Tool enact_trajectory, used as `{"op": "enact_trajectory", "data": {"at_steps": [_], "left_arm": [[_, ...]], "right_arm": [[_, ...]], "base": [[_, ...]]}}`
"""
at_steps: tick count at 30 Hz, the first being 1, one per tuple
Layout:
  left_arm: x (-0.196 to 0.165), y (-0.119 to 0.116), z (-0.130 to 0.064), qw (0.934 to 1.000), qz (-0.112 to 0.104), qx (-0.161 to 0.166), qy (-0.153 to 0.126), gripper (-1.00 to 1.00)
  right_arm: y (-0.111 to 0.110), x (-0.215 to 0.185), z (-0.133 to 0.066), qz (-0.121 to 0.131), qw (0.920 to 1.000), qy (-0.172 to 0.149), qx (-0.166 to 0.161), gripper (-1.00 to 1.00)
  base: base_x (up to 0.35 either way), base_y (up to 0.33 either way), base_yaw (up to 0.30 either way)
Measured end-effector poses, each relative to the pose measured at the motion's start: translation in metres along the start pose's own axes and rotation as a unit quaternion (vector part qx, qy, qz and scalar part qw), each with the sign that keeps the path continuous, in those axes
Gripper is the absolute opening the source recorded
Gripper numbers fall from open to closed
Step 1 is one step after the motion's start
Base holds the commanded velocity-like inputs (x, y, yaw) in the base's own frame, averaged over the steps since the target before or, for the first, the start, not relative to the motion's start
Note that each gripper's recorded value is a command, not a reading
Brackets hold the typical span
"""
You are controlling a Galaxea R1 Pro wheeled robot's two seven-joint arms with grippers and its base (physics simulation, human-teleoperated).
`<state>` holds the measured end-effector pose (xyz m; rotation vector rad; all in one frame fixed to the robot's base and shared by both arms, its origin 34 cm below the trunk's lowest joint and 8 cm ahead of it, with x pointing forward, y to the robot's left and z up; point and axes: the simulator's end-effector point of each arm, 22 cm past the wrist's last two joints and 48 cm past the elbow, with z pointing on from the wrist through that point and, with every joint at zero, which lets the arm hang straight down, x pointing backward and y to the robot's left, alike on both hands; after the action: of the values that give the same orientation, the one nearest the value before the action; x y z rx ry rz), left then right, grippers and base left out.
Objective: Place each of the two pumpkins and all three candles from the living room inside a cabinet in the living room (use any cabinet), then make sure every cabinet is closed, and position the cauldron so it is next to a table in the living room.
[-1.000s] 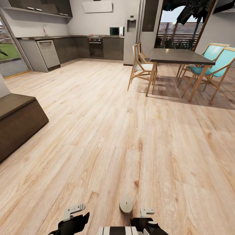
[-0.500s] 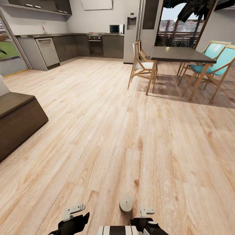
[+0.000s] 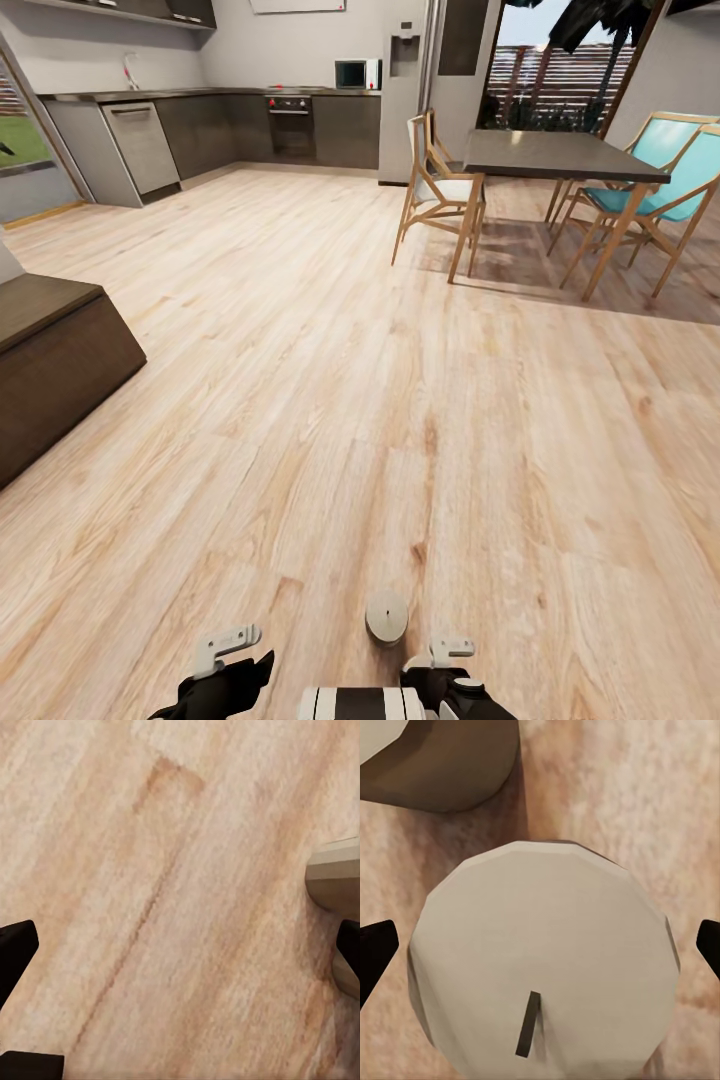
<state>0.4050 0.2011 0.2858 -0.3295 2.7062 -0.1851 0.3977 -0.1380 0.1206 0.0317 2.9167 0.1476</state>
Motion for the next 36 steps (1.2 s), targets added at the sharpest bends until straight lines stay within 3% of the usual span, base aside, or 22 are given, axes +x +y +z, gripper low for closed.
{"op": "enact_trajectory", "data": {"at_steps": [36], "left_arm": [[0.008, 0.002, 0.006, 0.9999, -0.001, -0.003, 0.011, 1.0]], "right_arm": [[-0.001, 0.01, 0.006, 0.001, 0.9999, 0.011, 0.0, 1.0]], "base": [[0.0, 0.0, 0.0]]}}
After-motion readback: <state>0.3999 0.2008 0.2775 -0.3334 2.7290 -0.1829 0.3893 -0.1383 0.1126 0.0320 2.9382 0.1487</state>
